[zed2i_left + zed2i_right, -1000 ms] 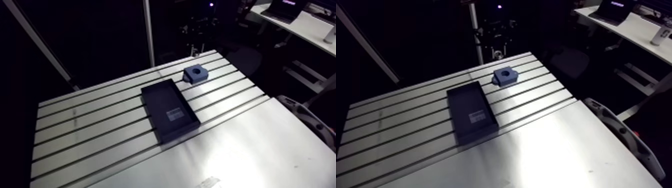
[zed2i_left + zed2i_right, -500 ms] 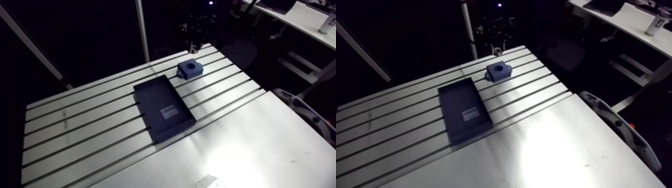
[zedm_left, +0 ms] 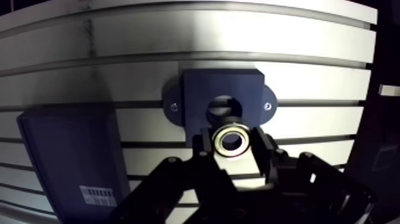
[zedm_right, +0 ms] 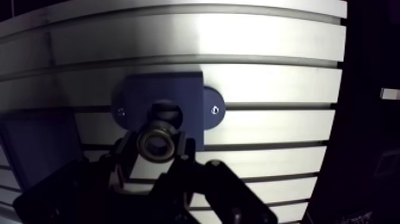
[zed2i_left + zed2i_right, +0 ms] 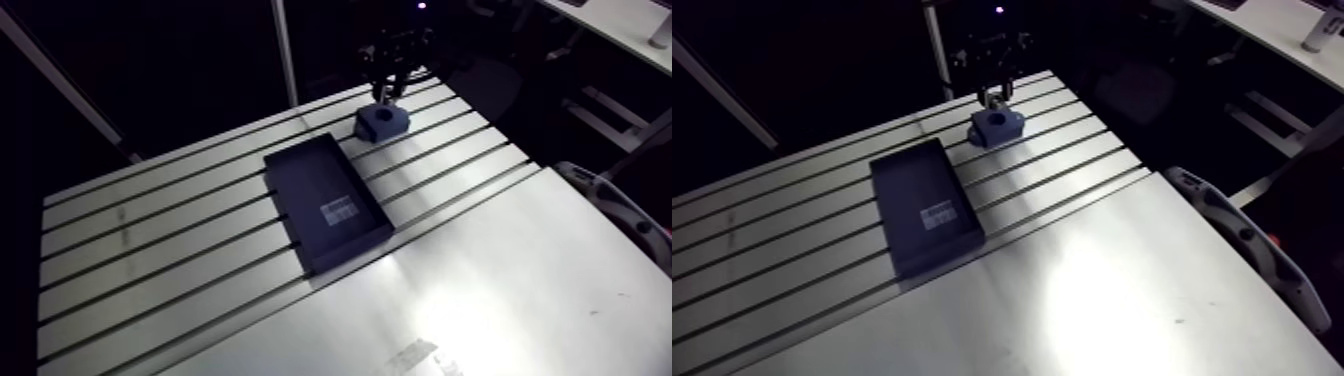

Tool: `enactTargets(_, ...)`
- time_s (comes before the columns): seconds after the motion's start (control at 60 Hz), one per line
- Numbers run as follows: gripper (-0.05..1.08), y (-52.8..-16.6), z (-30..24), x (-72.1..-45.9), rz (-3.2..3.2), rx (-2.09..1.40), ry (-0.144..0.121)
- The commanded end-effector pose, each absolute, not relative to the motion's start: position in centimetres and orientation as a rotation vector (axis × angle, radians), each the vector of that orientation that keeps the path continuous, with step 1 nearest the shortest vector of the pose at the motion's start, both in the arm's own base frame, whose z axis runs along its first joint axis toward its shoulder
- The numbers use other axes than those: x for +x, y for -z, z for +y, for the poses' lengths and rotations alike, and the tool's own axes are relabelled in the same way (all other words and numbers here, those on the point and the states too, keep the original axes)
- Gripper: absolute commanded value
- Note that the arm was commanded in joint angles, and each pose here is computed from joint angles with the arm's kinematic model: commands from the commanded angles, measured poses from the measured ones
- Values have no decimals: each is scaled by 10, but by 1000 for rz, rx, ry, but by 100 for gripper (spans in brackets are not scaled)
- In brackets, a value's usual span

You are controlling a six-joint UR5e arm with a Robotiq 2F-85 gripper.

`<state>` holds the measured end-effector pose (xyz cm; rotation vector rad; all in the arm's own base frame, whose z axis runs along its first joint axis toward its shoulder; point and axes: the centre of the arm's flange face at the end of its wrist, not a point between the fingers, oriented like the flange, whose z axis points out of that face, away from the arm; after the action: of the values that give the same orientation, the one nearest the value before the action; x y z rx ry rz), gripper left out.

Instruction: Pick up the bearing and press it into the housing until flush.

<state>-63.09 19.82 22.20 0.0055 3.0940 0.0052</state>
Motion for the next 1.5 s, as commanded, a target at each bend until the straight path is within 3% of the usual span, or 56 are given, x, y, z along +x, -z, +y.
enactTargets(0.017, 108, -208, 198, -635, 3083, 9, 0)
enactTargets(0.483, 108, -193, 200, -638, 3068, 21, 11)
enactTargets(0.567, 108, -193, 200, -639, 3077, 16, -1)
enactTargets(0.933, 108, -191, 199, -642, 3078, 10, 5)
enactTargets(1.5, 108, -191, 195, -643, 3075, -3, -9)
